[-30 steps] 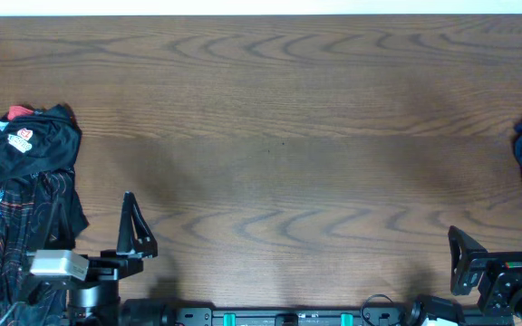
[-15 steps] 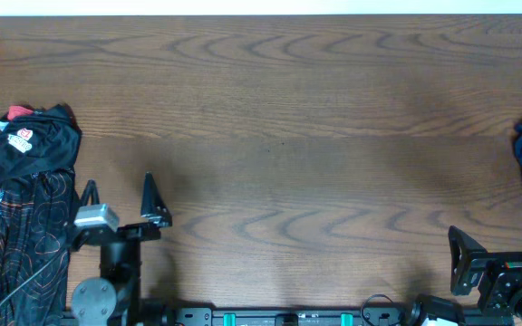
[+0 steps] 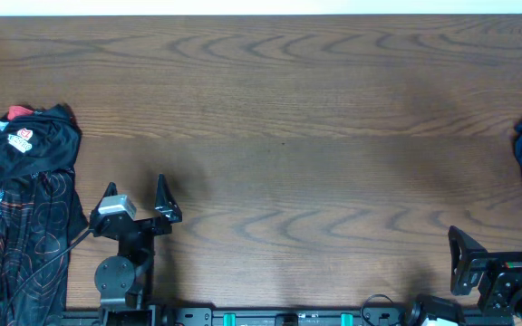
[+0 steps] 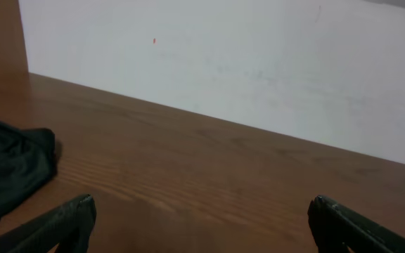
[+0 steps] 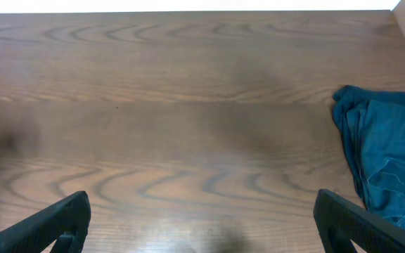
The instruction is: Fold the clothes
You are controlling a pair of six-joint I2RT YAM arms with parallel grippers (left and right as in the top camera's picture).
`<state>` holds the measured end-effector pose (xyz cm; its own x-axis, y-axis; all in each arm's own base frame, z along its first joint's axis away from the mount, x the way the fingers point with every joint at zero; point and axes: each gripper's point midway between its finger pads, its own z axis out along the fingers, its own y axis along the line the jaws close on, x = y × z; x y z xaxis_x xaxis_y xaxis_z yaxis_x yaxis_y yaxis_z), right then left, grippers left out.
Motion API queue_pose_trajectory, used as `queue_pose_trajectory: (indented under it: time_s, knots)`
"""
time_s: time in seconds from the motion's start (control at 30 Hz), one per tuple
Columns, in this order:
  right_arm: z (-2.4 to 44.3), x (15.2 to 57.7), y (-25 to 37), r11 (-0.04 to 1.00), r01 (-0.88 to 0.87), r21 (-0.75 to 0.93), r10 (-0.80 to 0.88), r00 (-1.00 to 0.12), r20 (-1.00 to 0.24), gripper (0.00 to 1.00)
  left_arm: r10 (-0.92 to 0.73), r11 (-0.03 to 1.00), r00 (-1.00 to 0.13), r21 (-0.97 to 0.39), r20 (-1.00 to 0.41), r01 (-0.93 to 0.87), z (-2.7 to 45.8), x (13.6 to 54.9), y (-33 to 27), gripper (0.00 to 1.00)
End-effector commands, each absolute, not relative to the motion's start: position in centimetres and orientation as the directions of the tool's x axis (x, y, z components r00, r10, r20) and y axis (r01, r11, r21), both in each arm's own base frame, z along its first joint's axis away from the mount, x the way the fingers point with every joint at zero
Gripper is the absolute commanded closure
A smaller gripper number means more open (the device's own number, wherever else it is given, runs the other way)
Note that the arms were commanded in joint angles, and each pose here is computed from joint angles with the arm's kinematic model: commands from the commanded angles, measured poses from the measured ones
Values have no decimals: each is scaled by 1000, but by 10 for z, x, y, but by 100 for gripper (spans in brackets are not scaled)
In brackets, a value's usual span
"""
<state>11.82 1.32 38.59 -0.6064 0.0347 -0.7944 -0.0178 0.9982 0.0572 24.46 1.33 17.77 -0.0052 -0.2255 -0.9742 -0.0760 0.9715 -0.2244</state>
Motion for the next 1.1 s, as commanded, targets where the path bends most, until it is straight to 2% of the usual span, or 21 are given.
queue_pose_trajectory:
  time_s: [0.0,0.17,0.27,1.07]
  knots:
    - [386,118,13,998,-25,51,26,-608,-794,1,-239,968,-17,-236,-971,-90,166,246,15,2]
    - [386,118,13,998,-25,51,26,-608,-794,1,-241,967,-54,-235,-969,-100,156,245,15,2]
    - [386,118,13,998,-25,51,25,-608,-794,1,-242,967,-140,-226,-960,-119,134,243,15,2]
    - [386,118,13,998,-25,51,25,-608,-794,1,-220,972,-137,-207,-966,-108,136,243,14,2]
